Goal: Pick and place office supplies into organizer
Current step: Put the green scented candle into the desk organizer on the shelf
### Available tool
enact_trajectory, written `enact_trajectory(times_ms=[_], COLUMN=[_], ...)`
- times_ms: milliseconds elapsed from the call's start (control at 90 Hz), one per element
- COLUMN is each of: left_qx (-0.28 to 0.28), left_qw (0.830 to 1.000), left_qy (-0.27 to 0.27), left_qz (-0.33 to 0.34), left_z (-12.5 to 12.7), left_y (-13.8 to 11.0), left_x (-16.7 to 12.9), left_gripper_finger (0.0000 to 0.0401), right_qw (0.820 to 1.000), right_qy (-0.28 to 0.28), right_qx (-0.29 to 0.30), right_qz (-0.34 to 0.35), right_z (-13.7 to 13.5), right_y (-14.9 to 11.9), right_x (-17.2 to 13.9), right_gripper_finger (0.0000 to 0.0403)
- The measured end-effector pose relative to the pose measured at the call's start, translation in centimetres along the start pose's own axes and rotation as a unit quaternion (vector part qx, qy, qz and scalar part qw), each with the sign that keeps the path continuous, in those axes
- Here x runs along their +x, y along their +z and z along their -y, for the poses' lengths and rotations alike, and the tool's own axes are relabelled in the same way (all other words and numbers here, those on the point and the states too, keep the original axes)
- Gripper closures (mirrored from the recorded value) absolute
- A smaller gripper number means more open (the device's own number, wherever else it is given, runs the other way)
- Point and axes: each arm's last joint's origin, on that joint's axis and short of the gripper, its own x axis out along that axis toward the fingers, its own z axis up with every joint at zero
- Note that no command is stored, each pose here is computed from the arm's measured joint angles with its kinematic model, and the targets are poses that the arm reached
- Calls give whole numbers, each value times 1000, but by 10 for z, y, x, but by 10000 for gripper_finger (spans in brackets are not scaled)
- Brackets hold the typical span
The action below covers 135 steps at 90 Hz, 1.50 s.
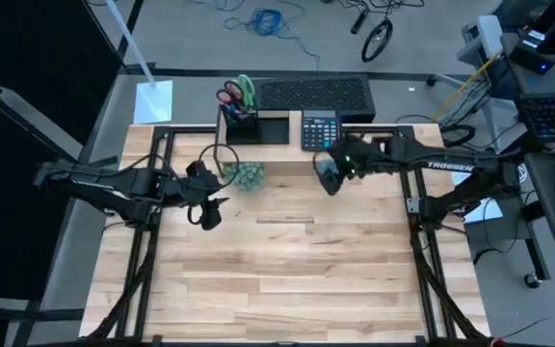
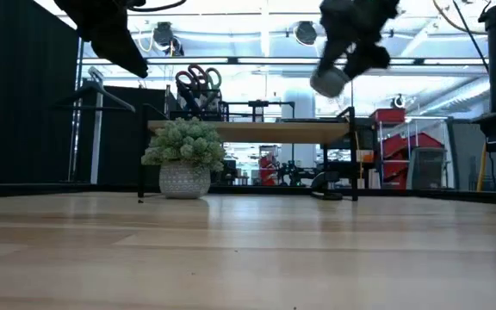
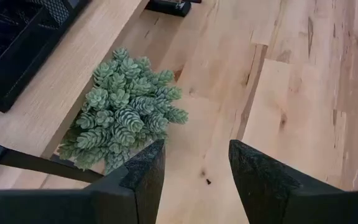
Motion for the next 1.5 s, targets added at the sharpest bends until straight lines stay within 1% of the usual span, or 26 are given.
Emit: enact_trajectory(times_ms=[100,256,467,678,833,922,1044,1200,1500], left_qx=[0,1,2,3,3,3,2,2,2], left_qw=[1000,1000,1000,1000,1000,1000,1000,1000,1000], left_qy=[0,1,1,1,1,1,1,1,1], left_qz=[0,-3,-5,-5,-5,-5,-4,-3,-3], left_z=[0,0,0,0,0,0,0,0,0], left_y=[0,0,-1,-1,-1,-1,-1,-1,-1], left_x=[0,0,0,0,0,0,0,0,0], left_gripper_finger=[234,234,234,234,234,234,234,234,234], right_qw=[1000,998,995,993,993,995,996,997,997], right_qy=[-3,-12,-25,-38,-39,-36,-50,-35,-34], right_qx=[-22,-65,-97,-109,-94,-83,-72,-67,-71], right_qz=[12,15,29,39,55,43,18,0,-4], right_z=[-4,-12,-16,-13,-2,7,21,27,27], right_y=[21,52,97,135,157,162,161,159,158], right_x=[4,21,43,63,85,101,124,141,145], right_gripper_finger=[139,139,139,139,139,139,139,136,113])
